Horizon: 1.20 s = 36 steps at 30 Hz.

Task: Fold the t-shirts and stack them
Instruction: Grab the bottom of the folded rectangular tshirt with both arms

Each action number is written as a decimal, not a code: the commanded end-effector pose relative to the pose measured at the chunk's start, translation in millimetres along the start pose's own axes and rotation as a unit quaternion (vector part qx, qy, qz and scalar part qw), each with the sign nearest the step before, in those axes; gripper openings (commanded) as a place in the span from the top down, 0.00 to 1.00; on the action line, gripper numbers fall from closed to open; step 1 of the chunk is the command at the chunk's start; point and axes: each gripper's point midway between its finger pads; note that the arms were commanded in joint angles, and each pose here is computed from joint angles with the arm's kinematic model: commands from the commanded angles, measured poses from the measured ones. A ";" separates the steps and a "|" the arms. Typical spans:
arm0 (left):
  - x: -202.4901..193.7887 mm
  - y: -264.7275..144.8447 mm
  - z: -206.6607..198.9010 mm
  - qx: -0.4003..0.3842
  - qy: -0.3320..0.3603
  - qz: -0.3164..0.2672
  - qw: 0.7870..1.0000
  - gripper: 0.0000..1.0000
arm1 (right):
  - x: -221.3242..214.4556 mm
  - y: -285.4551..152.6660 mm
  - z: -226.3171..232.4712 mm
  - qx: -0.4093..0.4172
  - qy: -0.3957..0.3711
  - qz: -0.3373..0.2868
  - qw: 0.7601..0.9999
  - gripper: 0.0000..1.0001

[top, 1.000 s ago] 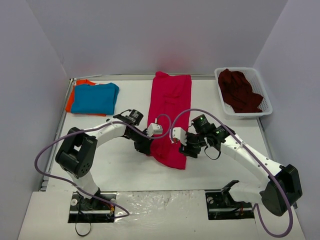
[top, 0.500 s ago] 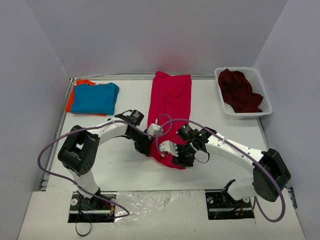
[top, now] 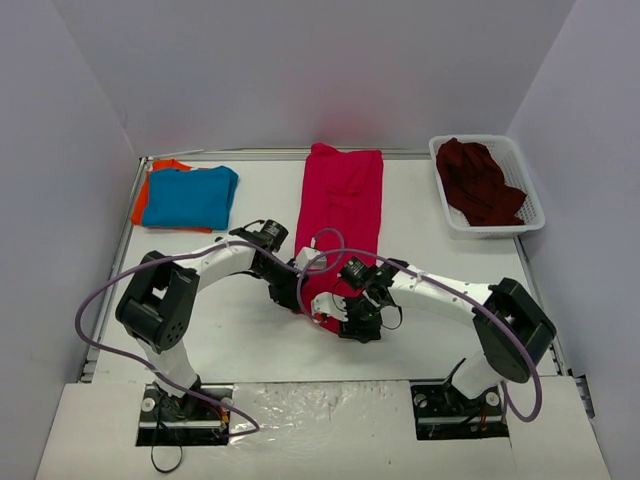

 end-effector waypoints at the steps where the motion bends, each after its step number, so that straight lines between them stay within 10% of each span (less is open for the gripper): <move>1: 11.9 -6.4 -5.0 -0.005 0.012 -0.010 1.000 0.98 | -2.7 6.6 0.7 0.008 -0.005 0.018 1.000 0.52; 10: 9.4 -6.6 -5.7 -0.005 0.011 -0.007 1.000 0.98 | -8.9 26.8 1.7 0.032 -0.004 0.048 0.998 0.54; 18: 7.1 -10.2 -8.6 -0.006 0.025 -0.002 1.000 0.98 | -11.3 19.3 4.1 0.020 0.008 0.059 0.998 0.99; 36: -16.8 -40.3 -70.8 -0.115 0.134 0.014 0.984 0.98 | 18.1 -63.8 21.1 0.036 -0.010 -0.032 0.999 1.00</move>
Point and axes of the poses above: each gripper's point midway between its finger pads, its own y axis out along the fingers, its own z axis along the line the jaws close on, x = y × z, and after that the axes turned 11 degrees about -y, right-handed
